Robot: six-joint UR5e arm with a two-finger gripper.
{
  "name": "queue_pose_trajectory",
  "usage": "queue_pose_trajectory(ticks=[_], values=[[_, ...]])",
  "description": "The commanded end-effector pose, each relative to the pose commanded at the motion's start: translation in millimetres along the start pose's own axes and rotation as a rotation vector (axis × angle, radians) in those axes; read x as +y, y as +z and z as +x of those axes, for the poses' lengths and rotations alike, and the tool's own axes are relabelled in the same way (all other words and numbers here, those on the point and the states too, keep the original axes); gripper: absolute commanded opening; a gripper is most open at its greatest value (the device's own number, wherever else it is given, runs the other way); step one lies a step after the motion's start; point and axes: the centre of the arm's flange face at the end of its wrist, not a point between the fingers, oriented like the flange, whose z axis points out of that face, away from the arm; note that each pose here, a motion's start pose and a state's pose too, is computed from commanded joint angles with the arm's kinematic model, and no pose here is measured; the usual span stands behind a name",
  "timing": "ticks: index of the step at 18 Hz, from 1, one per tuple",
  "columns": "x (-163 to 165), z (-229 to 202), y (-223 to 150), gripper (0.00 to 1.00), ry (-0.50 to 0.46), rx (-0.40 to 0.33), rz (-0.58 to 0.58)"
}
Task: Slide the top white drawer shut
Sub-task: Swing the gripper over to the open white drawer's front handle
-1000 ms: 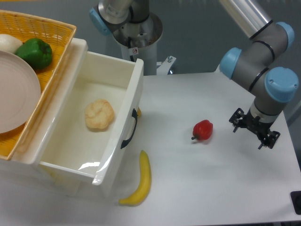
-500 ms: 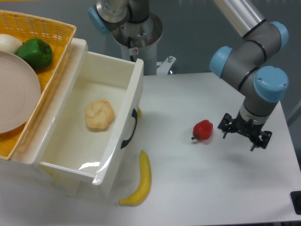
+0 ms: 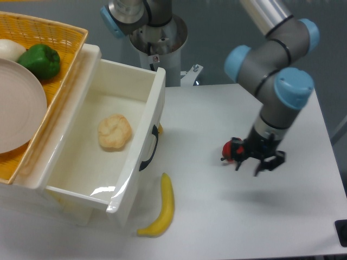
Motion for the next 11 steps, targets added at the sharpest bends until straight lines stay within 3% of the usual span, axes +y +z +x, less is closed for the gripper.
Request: queue_pose_trajectory(ticks=[1,2,7,11], values=[[-0.7,8.6,-4.9,0.16,0.003,0.017,0.022],[-1.3,16.3,-8.6,0.09,0.008,0.035,0.042],[-12.0,56.8,-7.2,0.0,0.044,0.097,0.056],[-2.7,59.5,10.8,0.0,0.022,0.156,0.052]])
